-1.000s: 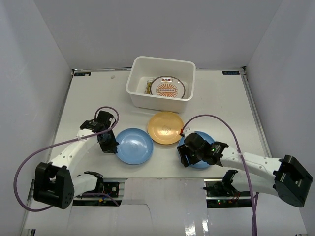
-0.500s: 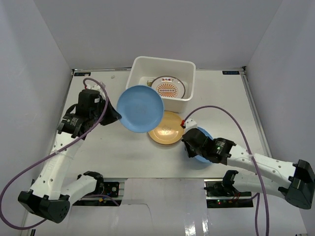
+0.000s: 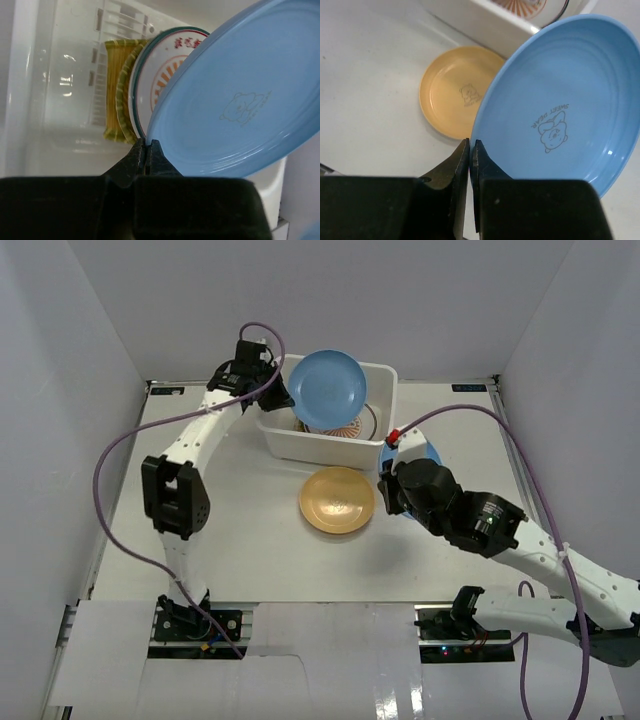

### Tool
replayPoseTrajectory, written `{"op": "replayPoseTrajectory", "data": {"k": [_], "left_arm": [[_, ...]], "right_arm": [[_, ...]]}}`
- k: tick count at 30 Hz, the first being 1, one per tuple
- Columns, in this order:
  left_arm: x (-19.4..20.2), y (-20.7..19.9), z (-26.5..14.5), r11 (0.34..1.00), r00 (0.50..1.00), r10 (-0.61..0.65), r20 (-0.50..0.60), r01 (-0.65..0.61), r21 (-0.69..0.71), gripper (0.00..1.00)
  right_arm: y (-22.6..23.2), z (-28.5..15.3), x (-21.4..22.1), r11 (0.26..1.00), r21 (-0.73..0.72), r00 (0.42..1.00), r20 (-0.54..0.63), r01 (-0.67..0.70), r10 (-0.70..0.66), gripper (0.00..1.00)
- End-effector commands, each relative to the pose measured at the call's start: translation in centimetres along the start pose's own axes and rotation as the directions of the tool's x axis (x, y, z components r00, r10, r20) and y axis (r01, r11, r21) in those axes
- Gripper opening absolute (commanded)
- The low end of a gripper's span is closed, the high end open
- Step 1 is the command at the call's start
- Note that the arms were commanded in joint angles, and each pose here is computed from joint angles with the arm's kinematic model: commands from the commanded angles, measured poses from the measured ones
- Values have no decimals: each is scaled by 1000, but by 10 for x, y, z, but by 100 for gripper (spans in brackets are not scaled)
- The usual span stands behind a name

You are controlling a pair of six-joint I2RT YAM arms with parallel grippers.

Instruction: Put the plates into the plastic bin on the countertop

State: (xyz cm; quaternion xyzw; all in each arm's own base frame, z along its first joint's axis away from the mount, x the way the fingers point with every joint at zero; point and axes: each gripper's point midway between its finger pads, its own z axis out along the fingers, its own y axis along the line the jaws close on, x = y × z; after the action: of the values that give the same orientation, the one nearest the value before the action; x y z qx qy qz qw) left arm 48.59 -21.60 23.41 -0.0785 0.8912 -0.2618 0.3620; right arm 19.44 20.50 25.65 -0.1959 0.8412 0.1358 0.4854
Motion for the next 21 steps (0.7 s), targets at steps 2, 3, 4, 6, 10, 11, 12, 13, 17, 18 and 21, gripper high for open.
{"op": "replayPoseTrajectory", "data": {"k": [2,3,4,6,10,11,12,13,17,18,21], "left_arm": [[-13,4,34,999,999,29,-20,-30,-43,0],[-28,-5,33,999,999,43,11,-43,-24,0],[-23,-2,38,998,999,41,-22,-42,-36,0],[-16,-3,53,999,998,41,-53,-42,-18,6],[-12,-13,49,998,998,38,-54,-36,45,58],[-24,-25,33,996,999,43,-7,-43,73,74],[-29,-30,26,995,999,44,12,-45,86,79],[-40,-39,15,993,998,45,49,-50,109,84],[-88,-82,-58,974,979,36,202,-80,214,91],[-101,-93,-92,970,962,38,270,-100,222,91],[-85,-86,-121,972,957,36,288,-101,214,89]], "right_arm": [[-8,-12,-86,995,84,984,170,46,-60,8],[-6,-5,-101,993,95,977,197,67,-85,8],[-2,-2,-110,994,75,974,209,75,-90,8],[-5,10,-145,996,71,961,268,57,-74,8],[-7,49,-188,997,19,947,312,70,-72,8],[-10,77,-186,996,18,958,275,83,-85,8],[-10,77,-205,997,16,949,306,75,-76,8],[-9,85,-210,996,3,949,304,85,-82,8],[-17,139,-215,996,-19,961,266,85,-77,8],[-15,146,-217,996,-33,961,268,87,-75,8],[-7,184,-214,987,-87,962,247,137,-112,8]]}}
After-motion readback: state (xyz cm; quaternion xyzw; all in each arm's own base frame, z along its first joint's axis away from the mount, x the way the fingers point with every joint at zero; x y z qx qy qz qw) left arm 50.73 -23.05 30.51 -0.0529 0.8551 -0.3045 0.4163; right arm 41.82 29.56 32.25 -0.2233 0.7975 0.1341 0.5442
